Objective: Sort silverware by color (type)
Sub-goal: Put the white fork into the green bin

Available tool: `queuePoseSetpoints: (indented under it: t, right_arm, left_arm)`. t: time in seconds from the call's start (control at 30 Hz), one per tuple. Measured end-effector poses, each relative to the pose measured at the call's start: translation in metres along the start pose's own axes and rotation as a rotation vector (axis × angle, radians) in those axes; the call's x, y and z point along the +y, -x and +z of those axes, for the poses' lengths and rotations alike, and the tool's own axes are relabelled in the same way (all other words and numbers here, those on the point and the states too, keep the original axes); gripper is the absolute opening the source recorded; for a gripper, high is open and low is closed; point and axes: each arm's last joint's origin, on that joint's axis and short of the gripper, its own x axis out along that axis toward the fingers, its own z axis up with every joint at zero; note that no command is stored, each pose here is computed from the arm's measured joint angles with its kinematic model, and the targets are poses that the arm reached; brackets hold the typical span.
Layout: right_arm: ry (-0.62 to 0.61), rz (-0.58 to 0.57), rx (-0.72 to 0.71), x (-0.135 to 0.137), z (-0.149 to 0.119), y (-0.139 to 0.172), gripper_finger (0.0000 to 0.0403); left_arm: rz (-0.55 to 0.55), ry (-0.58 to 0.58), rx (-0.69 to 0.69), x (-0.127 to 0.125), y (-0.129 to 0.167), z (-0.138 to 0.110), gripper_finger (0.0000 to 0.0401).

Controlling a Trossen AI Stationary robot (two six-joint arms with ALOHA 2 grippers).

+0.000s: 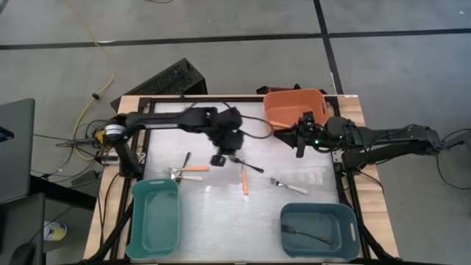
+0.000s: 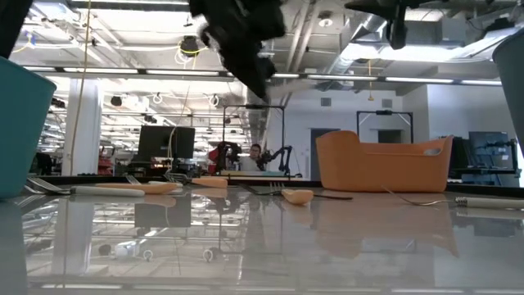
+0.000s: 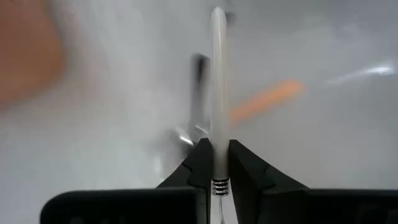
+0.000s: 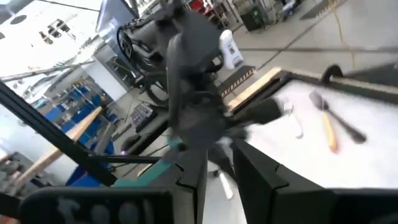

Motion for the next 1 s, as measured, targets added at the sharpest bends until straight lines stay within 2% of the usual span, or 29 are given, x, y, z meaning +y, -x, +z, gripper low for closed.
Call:
queuePoseSetpoints:
  t: [0.1,0.27,0.5,0.73,0.87,1.0]
  right_arm:
    - [0.066,-0.008,0.010,-0.001,-0.002,-0.003,0.0101]
    - [0.200,-0.009,0.030,-0.002,-0.005,-0.008,0.0101]
    - [0.372,0.028,0.073,-0.002,-0.010,-0.013,0.0101]
    - [0.473,0.039,0.059,-0.001,-0.009,-0.012,0.0101]
    - [0.484,0.040,0.057,-0.001,-0.008,-0.012,0.0101]
    - [0.402,0.032,0.057,-0.002,-0.008,-0.012,0.0101]
  left_arm:
    - [-0.058,0.049,0.043,-0.024,0.031,-0.002,0.0014]
    - [-0.096,0.150,0.134,-0.072,0.082,-0.011,0.0014]
    - [-0.097,0.061,0.287,-0.156,0.129,-0.028,0.0014]
    - [-0.233,-0.055,0.481,-0.229,0.122,-0.067,0.0027]
    - [-0.286,-0.270,0.578,-0.256,0.108,-0.093,0.0022]
    - [-0.329,-0.469,0.657,-0.268,0.088,-0.121,0.0014]
